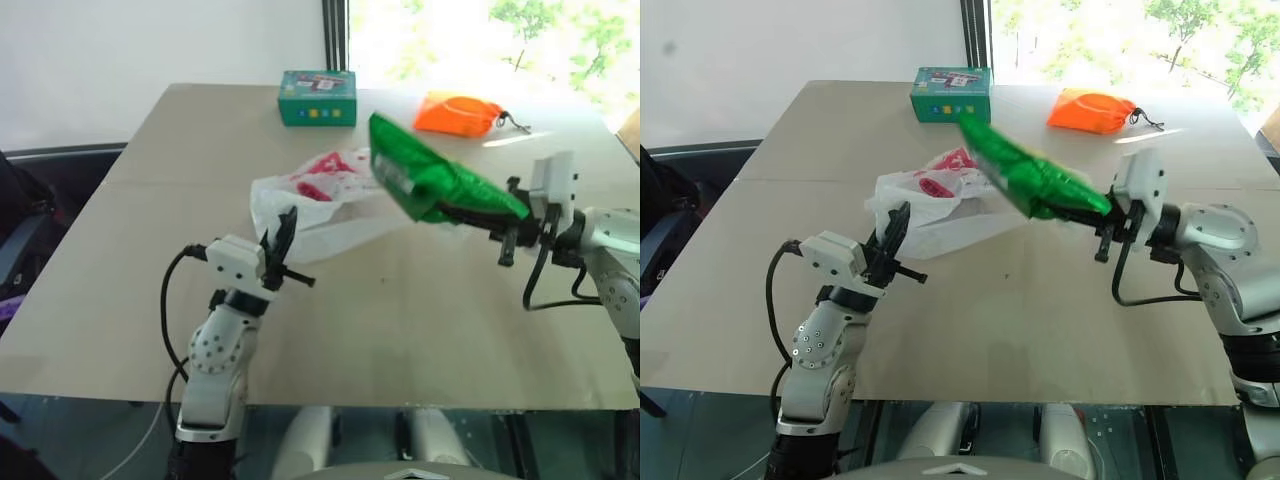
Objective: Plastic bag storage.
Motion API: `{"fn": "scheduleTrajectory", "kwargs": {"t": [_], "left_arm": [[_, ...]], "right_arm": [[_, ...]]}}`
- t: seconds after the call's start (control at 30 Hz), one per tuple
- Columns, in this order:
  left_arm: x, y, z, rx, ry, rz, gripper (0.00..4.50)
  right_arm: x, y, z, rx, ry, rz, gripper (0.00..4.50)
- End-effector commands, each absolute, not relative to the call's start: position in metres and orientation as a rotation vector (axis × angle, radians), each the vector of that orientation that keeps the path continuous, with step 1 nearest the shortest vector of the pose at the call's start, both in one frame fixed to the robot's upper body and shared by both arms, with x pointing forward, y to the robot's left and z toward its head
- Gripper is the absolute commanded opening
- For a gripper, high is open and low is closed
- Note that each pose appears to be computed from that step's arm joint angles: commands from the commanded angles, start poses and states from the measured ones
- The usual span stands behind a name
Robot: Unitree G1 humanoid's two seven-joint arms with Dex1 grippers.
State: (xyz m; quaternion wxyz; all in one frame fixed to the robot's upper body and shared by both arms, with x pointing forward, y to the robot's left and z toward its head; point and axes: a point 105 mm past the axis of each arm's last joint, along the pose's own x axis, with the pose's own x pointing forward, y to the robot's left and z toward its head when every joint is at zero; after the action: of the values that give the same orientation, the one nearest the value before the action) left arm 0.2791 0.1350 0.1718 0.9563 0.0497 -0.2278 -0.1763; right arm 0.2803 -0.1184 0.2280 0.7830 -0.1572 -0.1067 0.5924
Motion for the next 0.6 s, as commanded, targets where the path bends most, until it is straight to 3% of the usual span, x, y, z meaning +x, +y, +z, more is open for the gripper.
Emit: {"fn": "scheduleTrajectory", "kwargs": {"t": [0.03, 0.43, 0.6], "left_arm": [[0.268, 0.134, 0.185, 0.116, -0.514, -0.355, 0.0], [0.262, 0.13, 0.184, 0.15, -0.517, -0.362, 0.0], [0.258, 0.124, 0.184, 0.161, -0.518, -0.385, 0.0]], "right_arm": [[0.269, -0.115, 0.232, -0.384, -0.218, 1.368, 0.05], [0.273, -0.089, 0.222, -0.499, -0.235, 1.504, 0.05], [0.31, -0.082, 0.209, -0.654, -0.202, 1.339, 0.05]]}}
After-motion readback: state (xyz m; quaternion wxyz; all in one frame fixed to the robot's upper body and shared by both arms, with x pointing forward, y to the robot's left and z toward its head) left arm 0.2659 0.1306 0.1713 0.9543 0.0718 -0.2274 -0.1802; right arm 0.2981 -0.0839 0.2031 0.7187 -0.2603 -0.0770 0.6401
